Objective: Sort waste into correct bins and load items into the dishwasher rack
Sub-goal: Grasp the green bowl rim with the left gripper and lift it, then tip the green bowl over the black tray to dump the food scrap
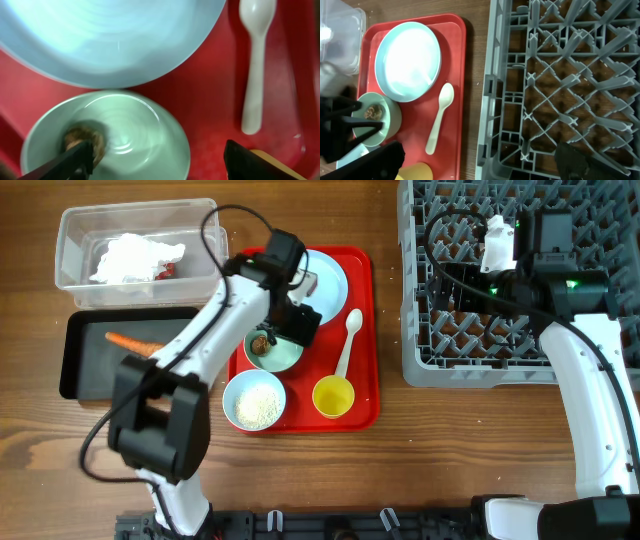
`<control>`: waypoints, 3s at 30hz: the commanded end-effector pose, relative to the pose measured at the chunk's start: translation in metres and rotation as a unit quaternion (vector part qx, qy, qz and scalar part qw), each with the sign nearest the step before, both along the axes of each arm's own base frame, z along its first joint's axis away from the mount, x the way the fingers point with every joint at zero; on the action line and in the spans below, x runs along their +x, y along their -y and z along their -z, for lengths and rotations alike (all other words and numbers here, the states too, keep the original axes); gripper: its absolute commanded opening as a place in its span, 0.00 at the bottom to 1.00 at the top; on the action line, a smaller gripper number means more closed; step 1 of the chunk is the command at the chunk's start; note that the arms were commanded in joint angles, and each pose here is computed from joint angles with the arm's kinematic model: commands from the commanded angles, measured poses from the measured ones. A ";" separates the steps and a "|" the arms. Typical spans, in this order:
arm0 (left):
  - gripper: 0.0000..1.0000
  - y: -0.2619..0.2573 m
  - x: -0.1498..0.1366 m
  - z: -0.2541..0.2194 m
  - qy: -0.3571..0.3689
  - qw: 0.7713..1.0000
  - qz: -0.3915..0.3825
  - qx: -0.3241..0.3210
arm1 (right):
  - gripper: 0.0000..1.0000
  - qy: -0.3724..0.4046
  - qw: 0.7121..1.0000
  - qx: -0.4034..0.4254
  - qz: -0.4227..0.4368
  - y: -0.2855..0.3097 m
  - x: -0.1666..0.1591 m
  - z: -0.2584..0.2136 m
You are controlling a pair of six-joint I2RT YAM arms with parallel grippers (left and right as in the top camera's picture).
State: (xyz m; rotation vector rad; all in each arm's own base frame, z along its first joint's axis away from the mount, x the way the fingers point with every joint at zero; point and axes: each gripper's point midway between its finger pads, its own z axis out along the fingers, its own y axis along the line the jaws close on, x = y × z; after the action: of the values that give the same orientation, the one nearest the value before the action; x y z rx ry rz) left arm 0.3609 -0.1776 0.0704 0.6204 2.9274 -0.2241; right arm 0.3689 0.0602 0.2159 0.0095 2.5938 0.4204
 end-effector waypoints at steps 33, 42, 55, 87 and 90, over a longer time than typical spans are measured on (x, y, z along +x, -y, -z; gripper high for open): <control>0.04 -0.093 0.033 -0.083 -0.011 0.974 -0.226 -0.012 | 1.00 0.005 1.000 0.004 0.006 0.000 0.005 -0.005; 0.04 -0.202 0.009 -0.085 -0.085 0.931 -0.316 -0.161 | 1.00 0.005 1.000 0.004 0.006 0.000 0.005 -0.005; 0.04 -0.302 -0.014 -0.088 0.132 0.801 -0.305 -0.497 | 1.00 0.006 1.000 0.005 0.008 0.000 0.006 -0.005; 0.04 -0.168 0.009 -0.164 0.136 0.894 -0.176 -0.389 | 1.00 0.002 1.000 0.012 0.018 0.000 0.005 -0.005; 0.04 -0.123 0.019 -0.135 0.124 0.945 -0.155 -0.260 | 1.00 0.002 1.000 0.012 0.018 0.000 0.005 -0.005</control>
State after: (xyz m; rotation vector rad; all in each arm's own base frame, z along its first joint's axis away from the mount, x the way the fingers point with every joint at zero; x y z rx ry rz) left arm 0.3704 -0.0384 0.2455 0.1779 2.2377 -1.1368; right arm 0.3696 0.0603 0.2164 0.0528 2.5930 0.4325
